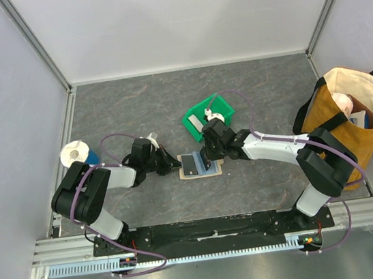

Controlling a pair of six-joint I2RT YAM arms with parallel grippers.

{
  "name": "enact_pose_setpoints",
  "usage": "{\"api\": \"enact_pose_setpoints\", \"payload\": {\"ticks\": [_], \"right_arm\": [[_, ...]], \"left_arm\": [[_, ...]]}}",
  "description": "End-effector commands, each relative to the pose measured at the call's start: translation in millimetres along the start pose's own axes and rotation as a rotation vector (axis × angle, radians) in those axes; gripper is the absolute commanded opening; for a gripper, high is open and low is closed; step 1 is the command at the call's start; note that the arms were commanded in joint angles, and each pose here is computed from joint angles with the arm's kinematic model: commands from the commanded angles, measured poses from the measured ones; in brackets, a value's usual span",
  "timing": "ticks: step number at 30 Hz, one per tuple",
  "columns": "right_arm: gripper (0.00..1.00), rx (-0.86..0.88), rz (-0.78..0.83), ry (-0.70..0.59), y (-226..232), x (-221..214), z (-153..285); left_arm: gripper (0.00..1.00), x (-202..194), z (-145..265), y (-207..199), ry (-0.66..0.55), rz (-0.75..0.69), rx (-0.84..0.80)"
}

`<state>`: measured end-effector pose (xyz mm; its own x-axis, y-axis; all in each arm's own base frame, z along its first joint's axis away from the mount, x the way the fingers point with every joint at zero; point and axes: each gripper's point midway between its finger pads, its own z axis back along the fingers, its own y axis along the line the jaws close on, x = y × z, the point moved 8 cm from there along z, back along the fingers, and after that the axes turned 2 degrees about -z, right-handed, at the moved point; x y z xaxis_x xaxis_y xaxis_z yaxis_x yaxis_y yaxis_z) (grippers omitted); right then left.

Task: Put the credit cards into the card holder
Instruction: Turn over the card slot in the card holder.

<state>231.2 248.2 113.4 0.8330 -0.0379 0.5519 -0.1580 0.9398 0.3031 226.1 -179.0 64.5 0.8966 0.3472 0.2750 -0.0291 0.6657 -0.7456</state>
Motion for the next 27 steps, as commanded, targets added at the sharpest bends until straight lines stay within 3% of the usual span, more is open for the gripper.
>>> {"api": "enact_pose_setpoints", "payload": {"ticks": [1,13,16,21,27], "right_arm": [[0.00,0.075,0.001,0.053,11,-11,-8],[0.00,0.566,0.010,0.039,77,19,14],[0.00,0.624,0.020,-0.029,81,27,32],[0.00,0.498,-0.014,-0.138,57,34,43],[0.00,0.363,-0.112,-0.062,25,19,22]], "left_arm": [[0.02,-18,2,21,0.061,0.049,0.095],[0.02,-20,2,25,0.051,0.063,0.113],[0.02,-20,2,26,0.053,0.065,0.113],[0.02,-21,1,28,0.054,0.069,0.124],[0.02,-21,1,28,0.054,0.068,0.121]]}}
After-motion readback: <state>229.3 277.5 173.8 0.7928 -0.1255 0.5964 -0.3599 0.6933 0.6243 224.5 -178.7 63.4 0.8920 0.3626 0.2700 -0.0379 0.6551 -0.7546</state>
